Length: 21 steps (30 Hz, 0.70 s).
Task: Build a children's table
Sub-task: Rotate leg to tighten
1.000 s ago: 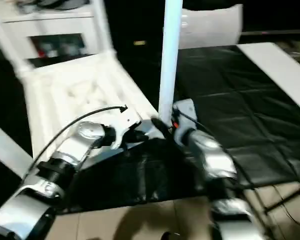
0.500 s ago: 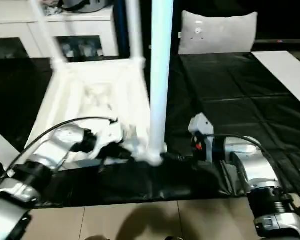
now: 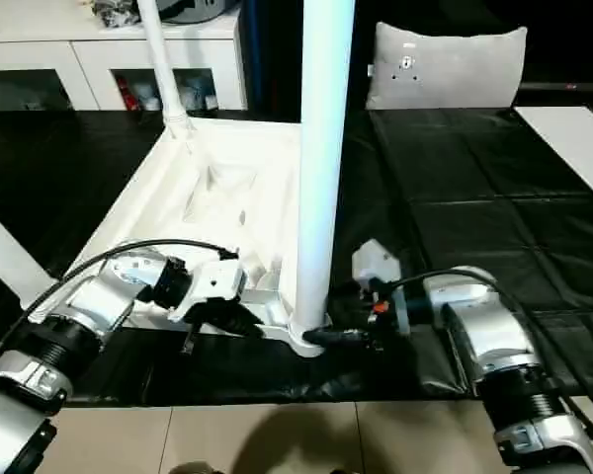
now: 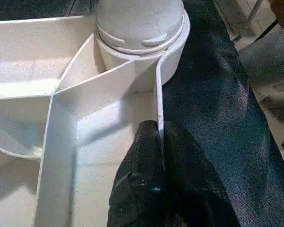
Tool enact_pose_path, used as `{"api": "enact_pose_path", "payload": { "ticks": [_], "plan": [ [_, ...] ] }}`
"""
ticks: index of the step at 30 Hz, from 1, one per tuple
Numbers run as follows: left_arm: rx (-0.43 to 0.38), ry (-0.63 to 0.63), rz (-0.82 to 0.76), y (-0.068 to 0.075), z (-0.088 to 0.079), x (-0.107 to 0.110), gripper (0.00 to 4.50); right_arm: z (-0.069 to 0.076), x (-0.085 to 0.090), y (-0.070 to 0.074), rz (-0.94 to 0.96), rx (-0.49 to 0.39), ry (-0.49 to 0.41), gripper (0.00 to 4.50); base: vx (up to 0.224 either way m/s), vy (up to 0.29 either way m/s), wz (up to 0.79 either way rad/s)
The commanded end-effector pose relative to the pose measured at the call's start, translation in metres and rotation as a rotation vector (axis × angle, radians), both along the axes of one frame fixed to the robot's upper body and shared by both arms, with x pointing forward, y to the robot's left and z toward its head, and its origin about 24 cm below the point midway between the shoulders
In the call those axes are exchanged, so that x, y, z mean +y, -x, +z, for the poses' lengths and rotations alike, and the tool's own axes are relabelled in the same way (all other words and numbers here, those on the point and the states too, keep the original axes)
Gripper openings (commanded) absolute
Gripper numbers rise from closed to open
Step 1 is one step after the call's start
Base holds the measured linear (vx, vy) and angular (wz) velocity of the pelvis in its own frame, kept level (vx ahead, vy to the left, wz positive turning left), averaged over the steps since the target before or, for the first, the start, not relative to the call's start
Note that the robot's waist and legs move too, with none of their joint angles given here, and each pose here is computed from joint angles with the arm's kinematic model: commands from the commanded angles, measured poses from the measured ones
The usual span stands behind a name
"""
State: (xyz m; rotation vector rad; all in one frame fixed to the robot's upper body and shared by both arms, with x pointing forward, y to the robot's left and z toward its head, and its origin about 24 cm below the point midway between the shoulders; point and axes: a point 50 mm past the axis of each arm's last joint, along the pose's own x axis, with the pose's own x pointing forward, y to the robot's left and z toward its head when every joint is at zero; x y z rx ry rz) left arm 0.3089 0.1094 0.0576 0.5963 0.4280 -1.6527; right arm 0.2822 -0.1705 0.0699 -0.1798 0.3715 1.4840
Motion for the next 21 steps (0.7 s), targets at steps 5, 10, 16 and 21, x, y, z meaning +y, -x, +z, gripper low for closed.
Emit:
{"api": "enact_pose_path", "payload": {
  "ticks": [5, 10, 16, 21],
  "plan": [
    [-0.016, -0.021, -0.064, 0.001, 0.002, -0.006, 0.0, 0.004, 0.001, 0.0, 0.048, 0.029, -0.019, 2.67, 0.0, 0.0, 0.0],
    [-0.017, -0.022, -0.056, 0.0, 0.002, -0.004, 0.0, 0.002, 0.002, 0.0, 0.051, 0.045, -0.02, 2.4, 0.0, 0.0, 0.0],
    [-0.01, -0.01, -0.035, -0.001, 0.002, -0.003, 0.0, 0.001, 0.007, 0.001, 0.021, 0.063, -0.052, 1.99, 0.0, 0.0, 0.0],
    [-0.005, 0.078, 0.145, -0.01, 0.006, -0.016, 0.0, -0.015, 0.022, -0.005, -0.213, 0.092, -0.031, 1.95, 0.0, 0.0, 0.0]
  ]
}}
